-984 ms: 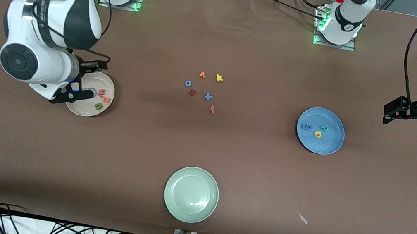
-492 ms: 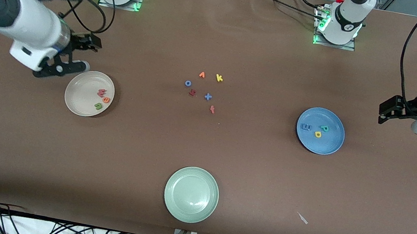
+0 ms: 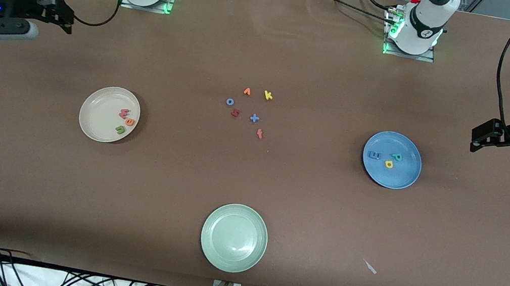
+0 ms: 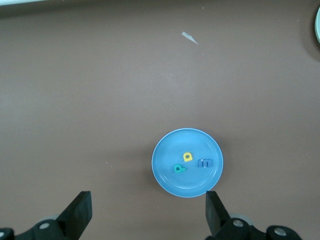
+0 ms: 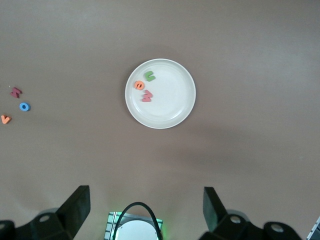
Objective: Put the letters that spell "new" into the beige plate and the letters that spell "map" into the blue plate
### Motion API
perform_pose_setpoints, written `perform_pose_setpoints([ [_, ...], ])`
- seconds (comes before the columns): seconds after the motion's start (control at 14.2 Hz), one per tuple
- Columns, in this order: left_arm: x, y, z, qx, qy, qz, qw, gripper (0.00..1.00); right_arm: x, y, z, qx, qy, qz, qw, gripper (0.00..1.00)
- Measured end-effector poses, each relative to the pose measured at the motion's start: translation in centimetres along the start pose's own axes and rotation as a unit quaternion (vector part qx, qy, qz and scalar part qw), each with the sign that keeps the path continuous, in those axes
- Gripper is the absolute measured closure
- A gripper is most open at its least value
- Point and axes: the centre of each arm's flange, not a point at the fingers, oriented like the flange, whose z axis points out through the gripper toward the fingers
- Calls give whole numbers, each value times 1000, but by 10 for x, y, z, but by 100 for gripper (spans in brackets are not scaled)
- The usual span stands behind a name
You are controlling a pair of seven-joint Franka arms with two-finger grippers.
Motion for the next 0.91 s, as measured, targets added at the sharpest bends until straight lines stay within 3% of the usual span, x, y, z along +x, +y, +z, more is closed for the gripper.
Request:
perform_pose_setpoints([
  [0.91,0,5,-5,-3,-3,5,1000,0,13,24,19,5,-6,20,1000,0],
])
